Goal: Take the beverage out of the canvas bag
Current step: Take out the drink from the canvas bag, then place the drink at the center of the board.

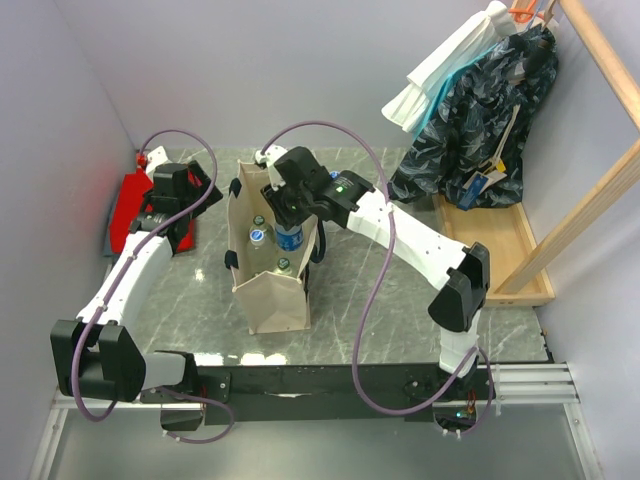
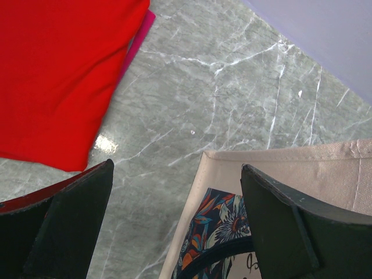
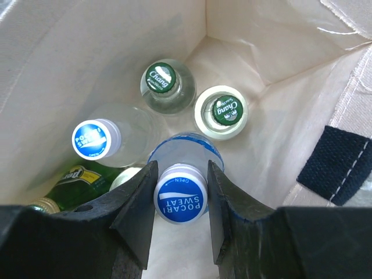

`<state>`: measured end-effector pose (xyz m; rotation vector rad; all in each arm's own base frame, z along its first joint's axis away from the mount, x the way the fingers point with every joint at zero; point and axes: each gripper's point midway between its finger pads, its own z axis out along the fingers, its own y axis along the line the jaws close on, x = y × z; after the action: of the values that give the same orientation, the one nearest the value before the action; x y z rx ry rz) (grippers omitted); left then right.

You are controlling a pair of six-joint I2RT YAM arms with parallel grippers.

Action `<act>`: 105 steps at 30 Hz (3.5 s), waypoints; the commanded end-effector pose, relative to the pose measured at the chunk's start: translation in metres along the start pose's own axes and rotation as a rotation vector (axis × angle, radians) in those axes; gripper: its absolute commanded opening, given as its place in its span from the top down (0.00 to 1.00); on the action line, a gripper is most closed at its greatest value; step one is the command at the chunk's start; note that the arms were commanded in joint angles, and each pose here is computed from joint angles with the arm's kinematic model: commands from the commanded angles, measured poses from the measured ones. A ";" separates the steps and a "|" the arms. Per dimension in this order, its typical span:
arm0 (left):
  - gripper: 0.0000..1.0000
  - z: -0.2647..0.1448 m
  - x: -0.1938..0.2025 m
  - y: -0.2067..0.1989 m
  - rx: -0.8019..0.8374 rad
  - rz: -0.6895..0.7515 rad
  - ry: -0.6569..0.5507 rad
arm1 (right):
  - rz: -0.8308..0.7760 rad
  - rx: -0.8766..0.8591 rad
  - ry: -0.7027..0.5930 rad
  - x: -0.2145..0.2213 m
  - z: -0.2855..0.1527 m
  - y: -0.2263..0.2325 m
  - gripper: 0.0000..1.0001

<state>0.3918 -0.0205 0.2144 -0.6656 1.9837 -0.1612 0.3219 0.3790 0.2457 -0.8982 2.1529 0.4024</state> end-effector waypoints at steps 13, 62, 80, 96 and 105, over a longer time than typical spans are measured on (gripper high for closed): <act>0.04 -0.007 -0.018 -0.013 0.042 -0.010 -0.042 | -0.017 0.019 -0.405 -0.111 -0.103 -0.002 1.00; 0.04 -0.009 -0.018 -0.013 0.048 -0.014 -0.047 | -0.027 0.107 -0.694 -0.169 -0.196 -0.016 1.00; 0.04 -0.008 -0.017 -0.016 0.059 -0.018 -0.040 | -0.023 0.176 -0.836 -0.192 -0.248 -0.030 1.00; 0.04 -0.008 -0.018 -0.019 0.068 -0.019 -0.039 | -0.027 0.301 -0.901 -0.192 -0.285 -0.051 1.00; 0.04 -0.007 -0.018 -0.019 0.072 -0.018 -0.036 | -0.023 0.398 -0.905 -0.184 -0.300 -0.069 1.00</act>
<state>0.3919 -0.0252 0.2143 -0.6526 1.9929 -0.1890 0.3168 0.3008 0.4901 -0.6054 1.5475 0.2359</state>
